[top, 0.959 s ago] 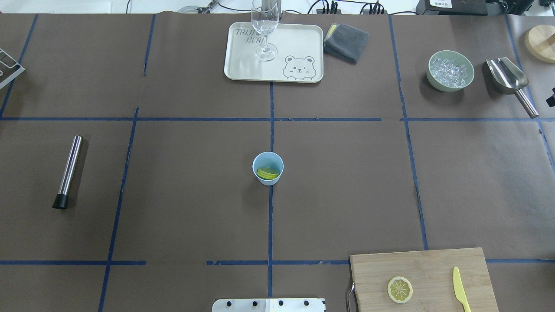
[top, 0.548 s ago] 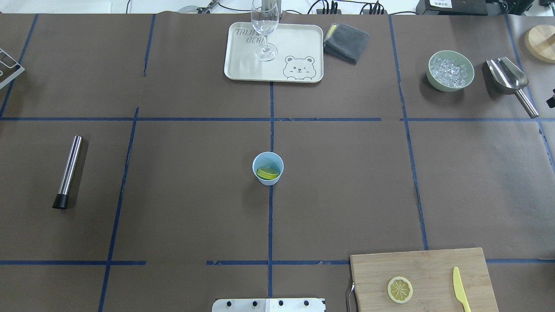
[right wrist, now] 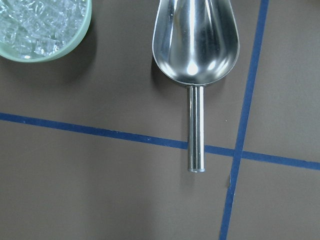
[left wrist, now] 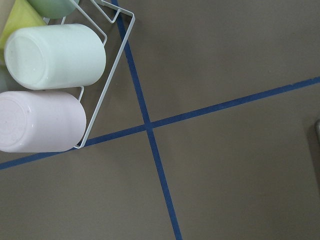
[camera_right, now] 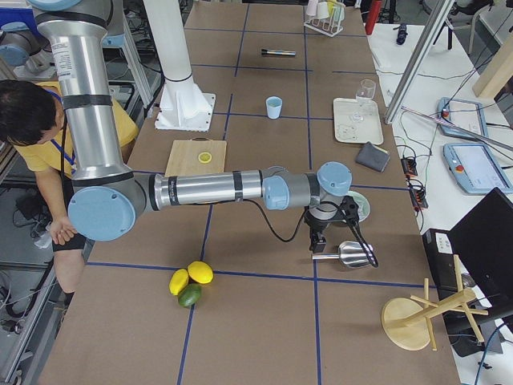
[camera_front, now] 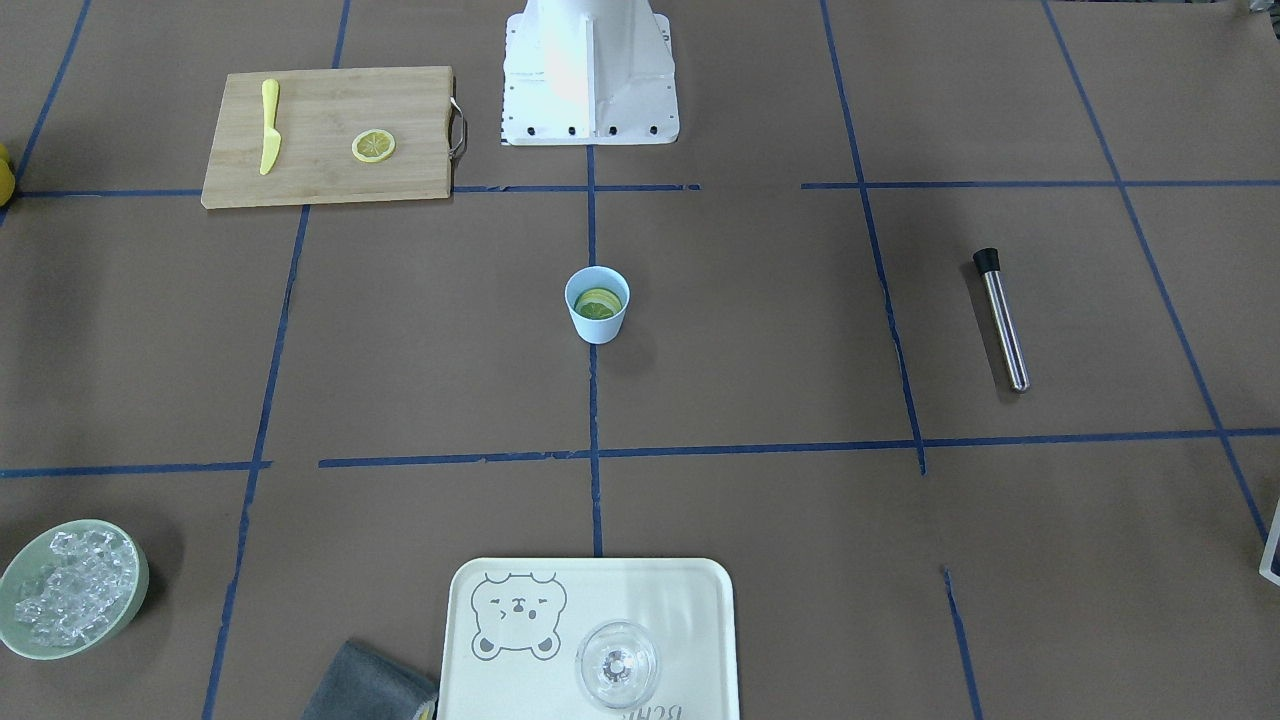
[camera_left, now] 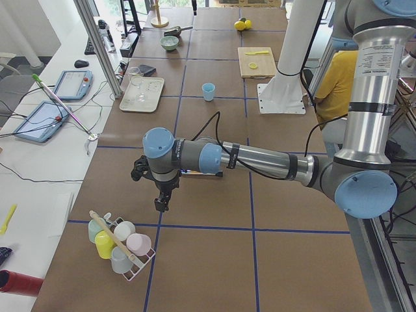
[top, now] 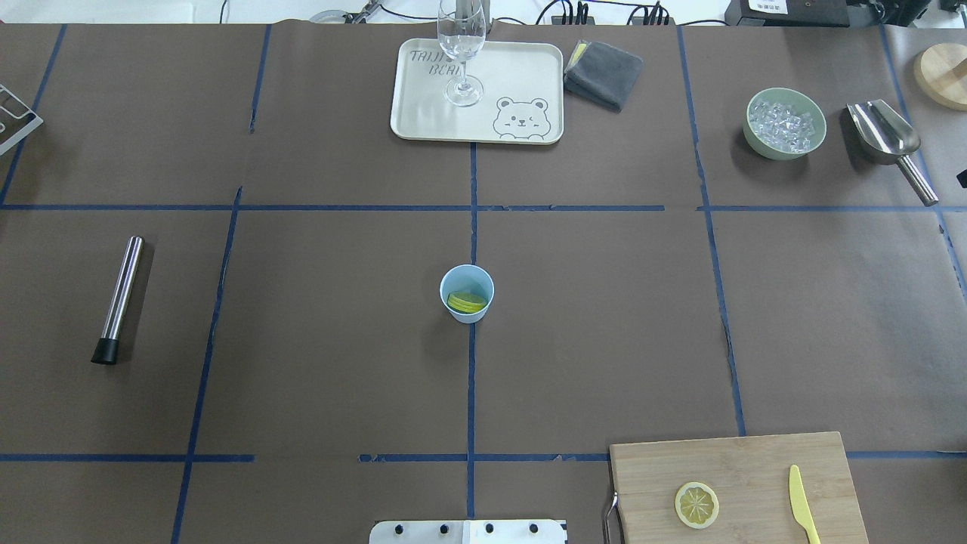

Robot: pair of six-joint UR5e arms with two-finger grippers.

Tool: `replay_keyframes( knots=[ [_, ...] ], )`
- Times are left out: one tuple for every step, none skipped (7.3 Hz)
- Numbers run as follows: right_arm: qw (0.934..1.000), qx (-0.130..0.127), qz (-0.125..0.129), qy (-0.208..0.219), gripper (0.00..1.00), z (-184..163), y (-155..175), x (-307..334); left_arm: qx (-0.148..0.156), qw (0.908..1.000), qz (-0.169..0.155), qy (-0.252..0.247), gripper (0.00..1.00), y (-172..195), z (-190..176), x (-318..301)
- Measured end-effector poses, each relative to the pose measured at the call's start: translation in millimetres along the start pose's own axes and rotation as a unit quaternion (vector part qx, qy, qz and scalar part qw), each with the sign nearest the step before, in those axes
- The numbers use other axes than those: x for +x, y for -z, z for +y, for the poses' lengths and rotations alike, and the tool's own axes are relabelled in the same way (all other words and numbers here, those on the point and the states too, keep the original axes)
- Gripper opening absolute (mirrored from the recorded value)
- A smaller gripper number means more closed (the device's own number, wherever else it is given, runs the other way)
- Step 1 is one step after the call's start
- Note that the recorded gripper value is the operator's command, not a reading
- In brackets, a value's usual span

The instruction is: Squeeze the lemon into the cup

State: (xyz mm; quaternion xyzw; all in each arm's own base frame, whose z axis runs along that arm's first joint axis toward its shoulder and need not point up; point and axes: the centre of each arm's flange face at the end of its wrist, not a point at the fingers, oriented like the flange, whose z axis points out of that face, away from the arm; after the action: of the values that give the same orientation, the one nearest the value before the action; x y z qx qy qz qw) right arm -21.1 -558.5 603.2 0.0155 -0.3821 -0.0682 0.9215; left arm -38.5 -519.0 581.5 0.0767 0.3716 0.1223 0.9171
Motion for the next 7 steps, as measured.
replay_keyframes(
  knots=[
    [1.0, -0.003, 0.002, -0.004, 1.0, 5, -4, 5, 0.002, 1.0, -0.001, -0.002, 1.0, 2, 2, 2],
    [0.9999, -0.007, 0.004, -0.007, 1.0, 13, -8, 10, 0.003, 1.0, -0.001, -0.003, 1.0, 4, 4, 3],
    [0.9999, -0.012, 0.005, -0.01, 1.0, 21, -13, 16, 0.002, 1.0, -0.001, -0.002, 1.0, 3, 9, 3],
    [0.9998, -0.015, 0.006, -0.011, 1.0, 26, -16, 18, 0.0, 1.0, -0.001, 0.001, 1.0, 2, 19, 2],
    [0.9999, -0.011, 0.005, -0.009, 1.0, 26, -12, 15, 0.001, 1.0, -0.002, 0.004, 1.0, 4, 30, 1],
    [1.0, -0.004, 0.004, -0.003, 1.0, 27, -3, 7, 0.005, 1.0, -0.003, 0.007, 1.0, 10, 46, 2],
    [1.0, 0.004, 0.002, 0.003, 1.0, 38, 6, -1, 0.011, 0.9998, -0.006, 0.016, 1.0, 19, 66, 0]
  ],
)
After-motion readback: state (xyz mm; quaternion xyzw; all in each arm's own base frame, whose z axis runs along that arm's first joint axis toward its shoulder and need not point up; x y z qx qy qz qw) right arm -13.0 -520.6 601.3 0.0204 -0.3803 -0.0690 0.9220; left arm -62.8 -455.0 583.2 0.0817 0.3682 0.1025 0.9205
